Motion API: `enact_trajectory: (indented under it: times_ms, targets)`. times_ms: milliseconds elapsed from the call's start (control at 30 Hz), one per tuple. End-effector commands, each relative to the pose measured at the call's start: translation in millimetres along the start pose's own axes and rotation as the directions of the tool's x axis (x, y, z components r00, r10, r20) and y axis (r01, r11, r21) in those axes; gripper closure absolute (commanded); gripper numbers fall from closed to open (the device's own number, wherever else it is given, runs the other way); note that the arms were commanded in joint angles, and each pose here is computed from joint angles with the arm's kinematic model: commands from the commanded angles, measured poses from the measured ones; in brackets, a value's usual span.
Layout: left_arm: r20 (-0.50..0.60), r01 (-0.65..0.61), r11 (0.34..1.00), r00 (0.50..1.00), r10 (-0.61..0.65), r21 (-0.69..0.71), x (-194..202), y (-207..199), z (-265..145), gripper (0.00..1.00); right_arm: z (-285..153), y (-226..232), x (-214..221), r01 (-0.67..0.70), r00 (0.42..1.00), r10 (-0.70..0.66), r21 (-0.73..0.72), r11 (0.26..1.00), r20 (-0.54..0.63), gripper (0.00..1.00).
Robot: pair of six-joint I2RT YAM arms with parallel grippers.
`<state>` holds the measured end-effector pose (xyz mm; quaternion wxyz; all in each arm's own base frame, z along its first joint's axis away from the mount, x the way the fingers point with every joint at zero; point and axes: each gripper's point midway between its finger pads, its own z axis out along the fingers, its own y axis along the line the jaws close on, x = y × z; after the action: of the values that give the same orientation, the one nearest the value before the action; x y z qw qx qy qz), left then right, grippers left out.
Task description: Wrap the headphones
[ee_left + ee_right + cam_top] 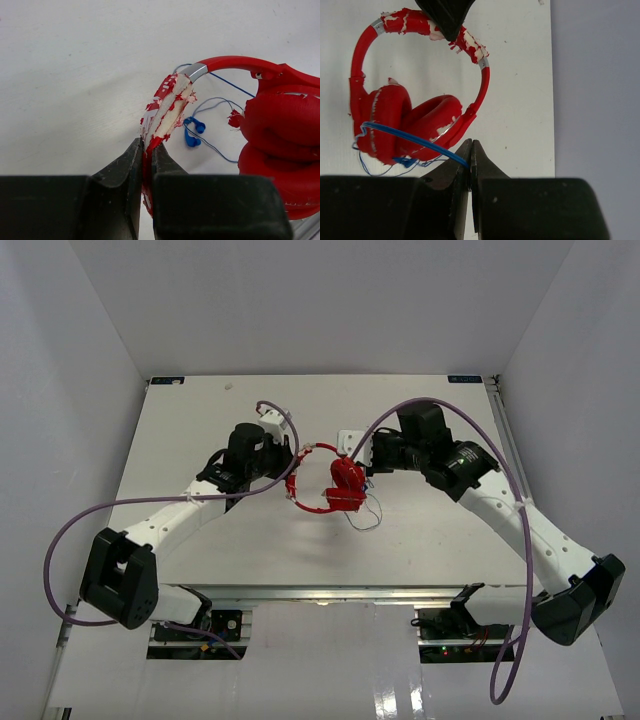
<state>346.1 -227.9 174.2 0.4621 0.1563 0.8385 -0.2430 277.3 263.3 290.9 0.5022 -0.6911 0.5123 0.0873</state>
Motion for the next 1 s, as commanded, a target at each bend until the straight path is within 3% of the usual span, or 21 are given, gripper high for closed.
enact_trajectory:
  times_ms: [0,267,467,667,767,967]
  targets:
    - [0.219,0.075,0.996,0.974,-0.065,-0.039,-74.5,0.9,-15.3,1.00,-20.4,-12.5,-16.2,0.048,0.998,-0.050,0.063,0.997,0.032,0.92]
    - [0.249,0.157,0.987,0.955,-0.158,0.022,-103.2,-12.9,-8.9,1.00,-17.4,-2.9,-18.5,0.056,0.997,-0.057,0.033,0.998,0.047,0.92]
    - [0.254,0.195,0.979,0.946,-0.202,0.053,-121.2,-20.0,0.9,1.00,-18.4,-12.4,-12.4,0.079,0.997,-0.079,0.089,0.993,0.004,0.92]
    - [0.143,0.036,0.978,0.987,-0.066,0.206,-87.7,-56.0,14.5,1.00,-25.2,-42.1,-2.2,0.117,0.991,-0.100,0.213,0.970,-0.091,0.92]
    - [0.138,-0.061,0.957,0.990,0.022,0.282,-74.2,-71.9,14.3,1.00,-26.2,-50.0,3.2,0.137,0.986,-0.108,0.241,0.961,-0.130,0.92]
    - [0.146,-0.175,0.943,0.980,0.138,0.285,-60.1,-69.0,4.7,1.00,-29.6,-49.1,15.7,0.178,0.973,-0.134,0.244,0.953,-0.187,0.92]
